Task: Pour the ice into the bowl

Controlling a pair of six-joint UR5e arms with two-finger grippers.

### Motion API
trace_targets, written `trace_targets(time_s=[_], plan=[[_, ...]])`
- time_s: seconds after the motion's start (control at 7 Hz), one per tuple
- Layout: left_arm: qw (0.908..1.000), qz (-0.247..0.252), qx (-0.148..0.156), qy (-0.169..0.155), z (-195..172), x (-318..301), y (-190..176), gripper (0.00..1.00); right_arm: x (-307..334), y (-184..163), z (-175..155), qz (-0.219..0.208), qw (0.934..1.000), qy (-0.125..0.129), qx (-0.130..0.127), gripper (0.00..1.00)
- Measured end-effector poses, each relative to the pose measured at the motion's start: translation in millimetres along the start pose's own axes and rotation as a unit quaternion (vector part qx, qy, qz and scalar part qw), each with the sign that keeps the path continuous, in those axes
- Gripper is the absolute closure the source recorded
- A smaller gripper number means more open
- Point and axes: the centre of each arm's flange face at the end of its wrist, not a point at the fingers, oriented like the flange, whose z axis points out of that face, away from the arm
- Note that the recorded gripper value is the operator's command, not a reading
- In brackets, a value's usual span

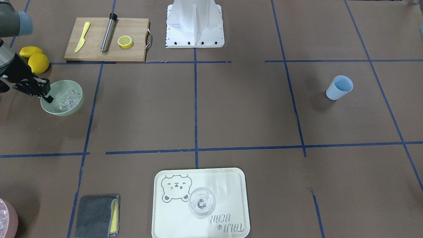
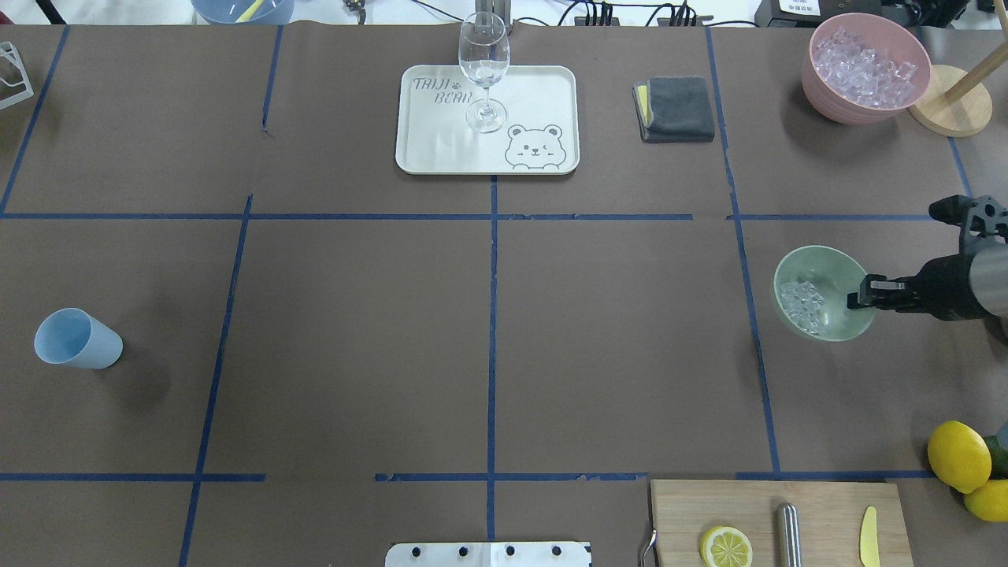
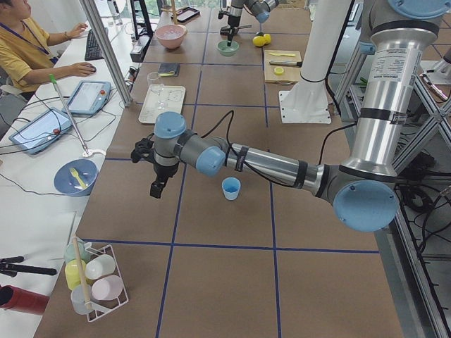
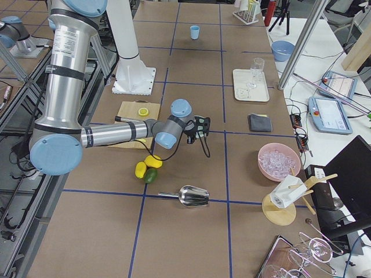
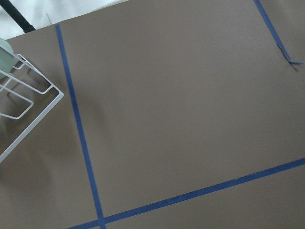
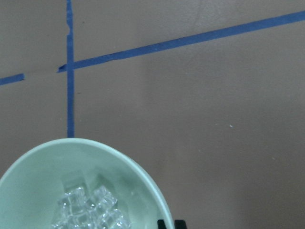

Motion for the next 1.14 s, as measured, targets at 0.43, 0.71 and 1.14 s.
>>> trace_targets(time_s=[0.43, 0.71, 1.14], plan=[[0.9976, -0.041, -0.038, 0.040, 15.2, -25.2, 33.1, 0.00, 25.7, -1.6, 18.0, 0.000, 1.0000, 0.003, 0.000, 1.00], [0.9967, -0.051, -0.046, 0.044, 22.7, -32.3, 41.7, 0.00, 19.7, -12.2, 33.2, 0.000, 1.0000, 0.002, -0.004, 0.35], [0.9966, -0.052, -0.046, 0.044, 22.6, -31.6, 42.2, 0.00, 20.9, -18.0, 39.8, 0.003, 0.9998, -0.004, -0.019, 0.00]])
